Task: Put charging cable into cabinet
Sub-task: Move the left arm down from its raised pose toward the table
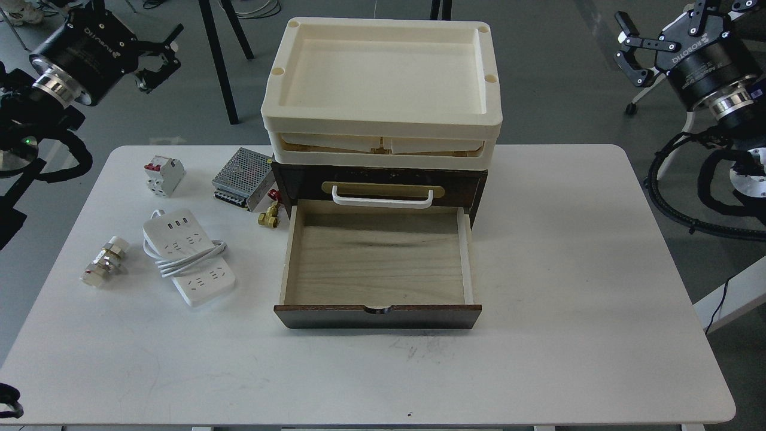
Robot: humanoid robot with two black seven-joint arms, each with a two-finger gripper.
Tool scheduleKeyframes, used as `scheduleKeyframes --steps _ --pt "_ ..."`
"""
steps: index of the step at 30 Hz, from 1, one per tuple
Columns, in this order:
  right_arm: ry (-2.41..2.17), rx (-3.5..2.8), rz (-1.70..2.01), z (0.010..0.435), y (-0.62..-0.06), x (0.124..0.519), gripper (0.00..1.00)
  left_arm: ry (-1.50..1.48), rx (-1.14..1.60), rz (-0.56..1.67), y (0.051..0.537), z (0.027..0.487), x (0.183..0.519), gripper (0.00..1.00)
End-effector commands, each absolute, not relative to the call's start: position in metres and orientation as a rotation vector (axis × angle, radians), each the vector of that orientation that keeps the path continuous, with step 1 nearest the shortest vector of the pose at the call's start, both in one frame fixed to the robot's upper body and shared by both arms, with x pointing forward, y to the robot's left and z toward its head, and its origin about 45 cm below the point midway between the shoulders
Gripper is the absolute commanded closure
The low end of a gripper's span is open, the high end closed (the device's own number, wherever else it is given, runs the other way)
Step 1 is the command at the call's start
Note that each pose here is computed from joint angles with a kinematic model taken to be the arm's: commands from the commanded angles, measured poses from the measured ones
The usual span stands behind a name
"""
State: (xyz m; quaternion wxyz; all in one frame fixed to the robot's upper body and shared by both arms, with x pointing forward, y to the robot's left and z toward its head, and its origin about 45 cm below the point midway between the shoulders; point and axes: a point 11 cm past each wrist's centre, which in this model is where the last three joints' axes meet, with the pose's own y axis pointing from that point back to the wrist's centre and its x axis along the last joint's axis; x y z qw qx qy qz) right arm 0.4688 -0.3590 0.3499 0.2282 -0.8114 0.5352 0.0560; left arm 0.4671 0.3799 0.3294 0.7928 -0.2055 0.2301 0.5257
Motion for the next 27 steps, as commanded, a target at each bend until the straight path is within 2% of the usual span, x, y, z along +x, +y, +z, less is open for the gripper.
scheduleKeyframes --steps 1,5,9,12,15,18,22,27 --pt "1.460 -2.232 0.143 0.356 -0.356 0.471 0.00 0.488 -0.484 1.147 0.388 0.335 0.468 0.00" --pt "1.457 -2.210 0.126 0.365 -0.359 0.472 0.00 0.497 -0.517 1.186 0.401 0.333 0.470 0.00" --pt "1.452 -2.199 0.117 0.370 -0.362 0.471 0.00 0.572 -0.660 1.319 0.442 0.314 0.470 0.00" --pt "1.427 -2.210 0.122 0.372 -0.356 0.470 0.00 0.600 -0.711 1.283 0.426 0.312 0.476 0.00" --pt "1.420 -2.216 0.124 0.372 -0.354 0.469 0.00 0.530 -0.854 1.217 0.416 0.343 0.475 0.00" --pt "1.433 -2.215 0.124 0.370 -0.359 0.467 0.00 0.411 -0.968 1.132 0.417 0.389 0.455 0.00" --pt "1.458 -2.203 0.107 0.372 -0.370 0.465 0.00 0.266 -0.805 0.968 0.384 0.435 0.418 0.00" --pt "1.479 -2.201 0.141 0.358 -0.374 0.461 0.00 -0.078 -0.408 0.926 0.372 0.462 0.375 0.00"
